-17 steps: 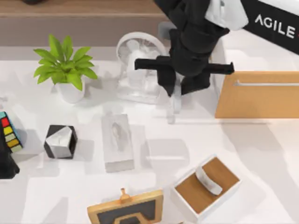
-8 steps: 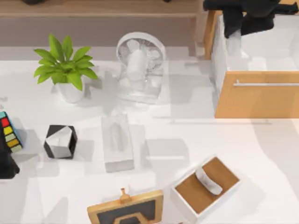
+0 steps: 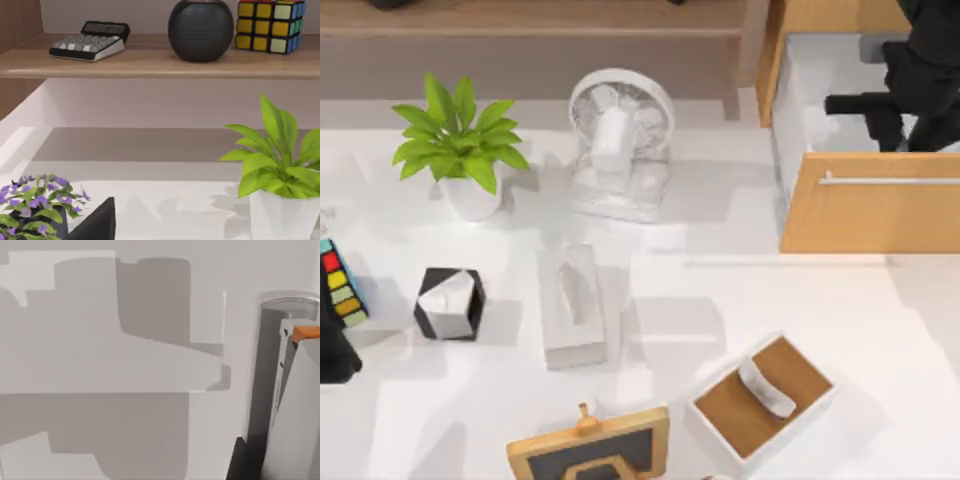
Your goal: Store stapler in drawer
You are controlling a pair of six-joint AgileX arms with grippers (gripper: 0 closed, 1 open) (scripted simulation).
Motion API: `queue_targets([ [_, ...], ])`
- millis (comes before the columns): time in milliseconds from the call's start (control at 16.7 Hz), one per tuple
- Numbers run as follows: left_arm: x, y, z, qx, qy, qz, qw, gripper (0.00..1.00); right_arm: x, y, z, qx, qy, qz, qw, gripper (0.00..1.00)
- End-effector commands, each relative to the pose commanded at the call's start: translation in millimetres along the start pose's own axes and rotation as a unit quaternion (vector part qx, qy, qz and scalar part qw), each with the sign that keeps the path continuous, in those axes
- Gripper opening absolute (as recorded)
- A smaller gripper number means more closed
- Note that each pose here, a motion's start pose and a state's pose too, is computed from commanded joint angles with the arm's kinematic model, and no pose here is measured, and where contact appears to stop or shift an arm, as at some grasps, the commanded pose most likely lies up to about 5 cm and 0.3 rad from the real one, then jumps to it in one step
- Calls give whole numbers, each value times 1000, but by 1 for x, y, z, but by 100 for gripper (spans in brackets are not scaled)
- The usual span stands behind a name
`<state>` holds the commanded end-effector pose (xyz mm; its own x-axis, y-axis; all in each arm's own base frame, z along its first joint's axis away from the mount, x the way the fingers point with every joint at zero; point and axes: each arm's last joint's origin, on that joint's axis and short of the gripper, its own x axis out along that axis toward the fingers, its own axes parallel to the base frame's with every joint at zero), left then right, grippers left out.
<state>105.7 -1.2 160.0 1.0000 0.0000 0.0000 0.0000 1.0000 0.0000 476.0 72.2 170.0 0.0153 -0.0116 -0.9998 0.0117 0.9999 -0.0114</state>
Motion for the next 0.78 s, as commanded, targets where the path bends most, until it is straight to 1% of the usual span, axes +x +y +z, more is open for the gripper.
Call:
queue_targets([
  [60, 0, 0, 0, 0, 0, 0, 1000, 100, 6, 2, 0, 0, 7, -3, 1000, 0],
  [420, 0, 0, 0, 0, 0, 0, 1000, 100, 6, 1, 0, 1, 6, -2, 1000, 0],
  [780, 0, 0, 0, 0, 0, 0, 1000, 100, 15, 2, 0, 0, 7, -4, 1000, 0],
])
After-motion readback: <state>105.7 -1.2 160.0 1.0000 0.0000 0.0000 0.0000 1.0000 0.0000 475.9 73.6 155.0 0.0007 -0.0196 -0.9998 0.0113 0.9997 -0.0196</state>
